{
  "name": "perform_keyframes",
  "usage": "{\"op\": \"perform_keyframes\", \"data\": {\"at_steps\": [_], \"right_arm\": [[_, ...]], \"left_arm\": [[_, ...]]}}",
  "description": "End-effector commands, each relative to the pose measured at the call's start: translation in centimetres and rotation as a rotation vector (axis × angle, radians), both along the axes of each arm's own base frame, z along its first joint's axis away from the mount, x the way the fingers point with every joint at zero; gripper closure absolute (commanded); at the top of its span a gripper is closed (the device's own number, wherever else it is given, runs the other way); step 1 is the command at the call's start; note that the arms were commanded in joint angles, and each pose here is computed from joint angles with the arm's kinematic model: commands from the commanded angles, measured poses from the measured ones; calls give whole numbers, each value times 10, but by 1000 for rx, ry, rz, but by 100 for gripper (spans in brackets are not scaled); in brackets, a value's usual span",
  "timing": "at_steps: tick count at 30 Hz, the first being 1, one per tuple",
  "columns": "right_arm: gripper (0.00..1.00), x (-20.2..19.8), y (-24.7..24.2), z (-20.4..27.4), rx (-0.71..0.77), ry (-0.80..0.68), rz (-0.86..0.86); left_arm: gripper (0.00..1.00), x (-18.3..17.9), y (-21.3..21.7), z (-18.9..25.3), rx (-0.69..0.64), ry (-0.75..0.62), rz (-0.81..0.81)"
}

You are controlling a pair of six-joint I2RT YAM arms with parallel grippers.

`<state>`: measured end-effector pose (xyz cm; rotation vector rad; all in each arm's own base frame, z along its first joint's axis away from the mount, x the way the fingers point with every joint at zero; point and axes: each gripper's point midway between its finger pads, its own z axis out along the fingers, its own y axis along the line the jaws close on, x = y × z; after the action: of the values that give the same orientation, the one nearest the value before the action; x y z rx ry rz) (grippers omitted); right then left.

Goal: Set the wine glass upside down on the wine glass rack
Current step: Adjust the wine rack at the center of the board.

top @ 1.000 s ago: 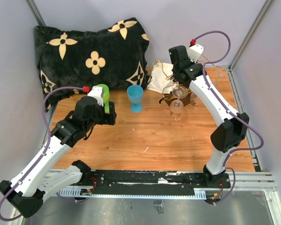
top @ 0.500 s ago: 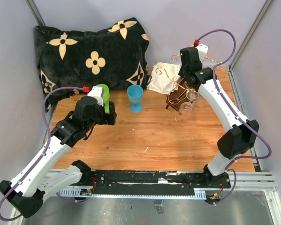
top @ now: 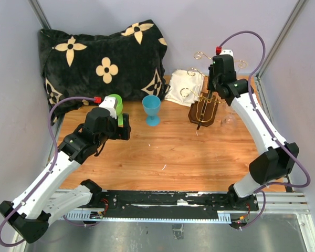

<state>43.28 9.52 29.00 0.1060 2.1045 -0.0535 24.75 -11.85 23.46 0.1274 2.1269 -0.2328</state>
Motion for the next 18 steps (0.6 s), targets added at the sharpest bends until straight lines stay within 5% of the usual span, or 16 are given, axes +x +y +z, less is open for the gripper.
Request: {"op": "perform_keyframes", "data": {"at_steps": [1, 18], "right_arm": [[86, -12, -14, 9, -97, 4, 98], [95, -30, -24, 10, -259, 55, 274]], "left_arm": [[0, 0, -2, -1, -9, -1, -4], [0, 2, -3, 5, -11, -11, -4]]}}
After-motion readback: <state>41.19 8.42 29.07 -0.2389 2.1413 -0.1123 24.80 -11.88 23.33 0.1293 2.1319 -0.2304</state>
